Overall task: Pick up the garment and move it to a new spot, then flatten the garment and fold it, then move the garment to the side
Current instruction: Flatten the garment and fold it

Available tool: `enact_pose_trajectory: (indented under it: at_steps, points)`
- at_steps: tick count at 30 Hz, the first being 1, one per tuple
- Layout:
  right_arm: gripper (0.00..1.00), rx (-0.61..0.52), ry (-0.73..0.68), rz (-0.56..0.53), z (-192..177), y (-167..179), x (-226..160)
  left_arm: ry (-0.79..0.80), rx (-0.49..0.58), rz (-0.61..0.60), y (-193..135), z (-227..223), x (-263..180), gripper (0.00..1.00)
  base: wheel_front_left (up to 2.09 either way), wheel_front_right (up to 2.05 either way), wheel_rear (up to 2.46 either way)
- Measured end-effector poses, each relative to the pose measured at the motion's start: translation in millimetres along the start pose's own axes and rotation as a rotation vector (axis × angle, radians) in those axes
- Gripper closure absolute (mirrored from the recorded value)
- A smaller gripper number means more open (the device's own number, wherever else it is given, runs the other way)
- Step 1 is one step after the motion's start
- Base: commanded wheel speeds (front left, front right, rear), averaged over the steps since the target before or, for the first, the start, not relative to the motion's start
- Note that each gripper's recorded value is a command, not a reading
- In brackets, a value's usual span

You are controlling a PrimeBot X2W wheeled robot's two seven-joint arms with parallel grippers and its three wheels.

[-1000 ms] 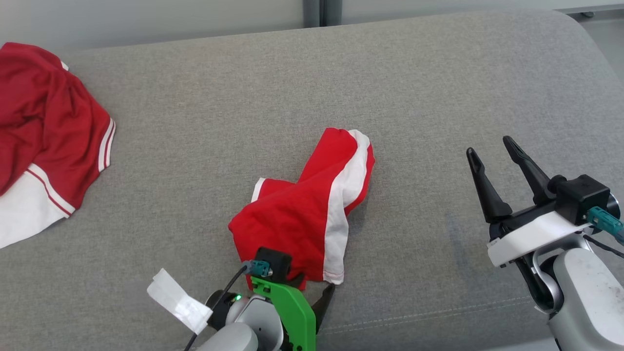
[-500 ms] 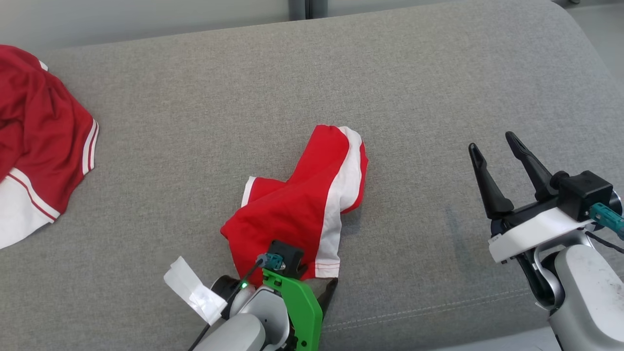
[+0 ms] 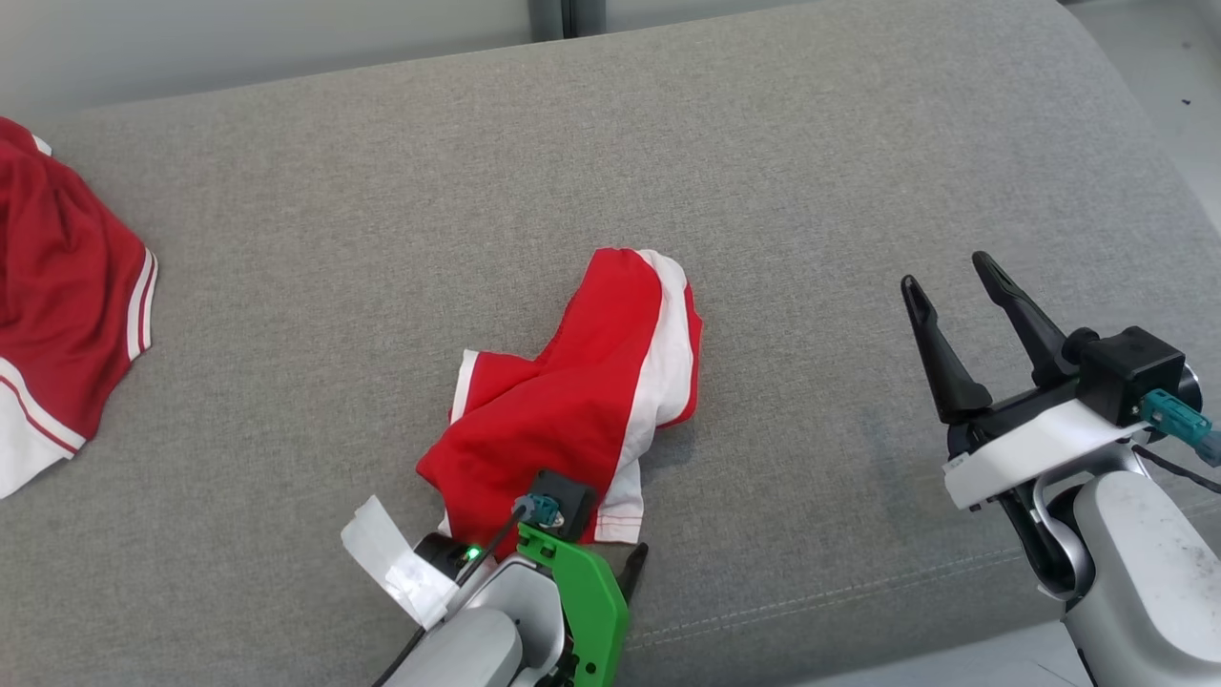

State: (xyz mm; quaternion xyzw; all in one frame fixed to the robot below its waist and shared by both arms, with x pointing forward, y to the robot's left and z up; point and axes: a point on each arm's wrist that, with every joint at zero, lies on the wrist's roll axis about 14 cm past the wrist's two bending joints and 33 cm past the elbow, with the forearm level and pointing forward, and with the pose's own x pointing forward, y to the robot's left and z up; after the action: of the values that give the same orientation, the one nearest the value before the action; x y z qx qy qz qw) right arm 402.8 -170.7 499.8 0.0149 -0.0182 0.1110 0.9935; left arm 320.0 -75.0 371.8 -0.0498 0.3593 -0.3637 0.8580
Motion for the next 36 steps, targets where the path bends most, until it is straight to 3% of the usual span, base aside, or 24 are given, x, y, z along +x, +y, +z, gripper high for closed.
enact_pose_trajectory:
  at_steps: [6,8,9,10,11,21,29,32,36]
  points:
    - [0.0,0.006,-0.004,-0.028,2,-9,-3,0.009,0.075,0.003,-1,0,6,0.0,0.0,0.0,0.0]
    - [0.0,0.008,-0.005,-0.03,2,-9,-3,0.005,0.08,0.007,0,1,7,0.5,0.0,0.0,0.0]
    - [0.0,0.008,-0.005,-0.031,2,-10,-3,0.005,0.082,0.012,1,1,7,0.61,0.0,0.0,0.0]
    - [0.0,0.008,-0.005,-0.032,2,-10,-3,0.003,0.083,0.017,3,2,8,0.91,0.0,0.0,0.0]
    - [0.0,0.008,-0.005,-0.033,2,-10,-3,0.002,0.081,0.024,6,2,8,1.0,0.0,0.0,0.0]
    - [0.0,0.008,-0.013,-0.04,4,-14,1,-0.025,0.026,0.047,14,10,4,1.0,0.0,0.0,0.0]
    - [0.0,0.005,0.008,-0.006,-3,-7,4,-0.103,-0.123,-0.053,1,25,-14,1.0,0.0,0.0,0.0]
    - [0.0,0.011,0.032,0.024,-11,2,4,-0.107,-0.124,-0.075,0,24,-24,1.0,0.0,0.0,0.0]
    - [0.0,0.023,0.055,0.07,-19,16,6,-0.14,-0.145,-0.014,27,27,-44,1.0,0.0,0.0,0.0]
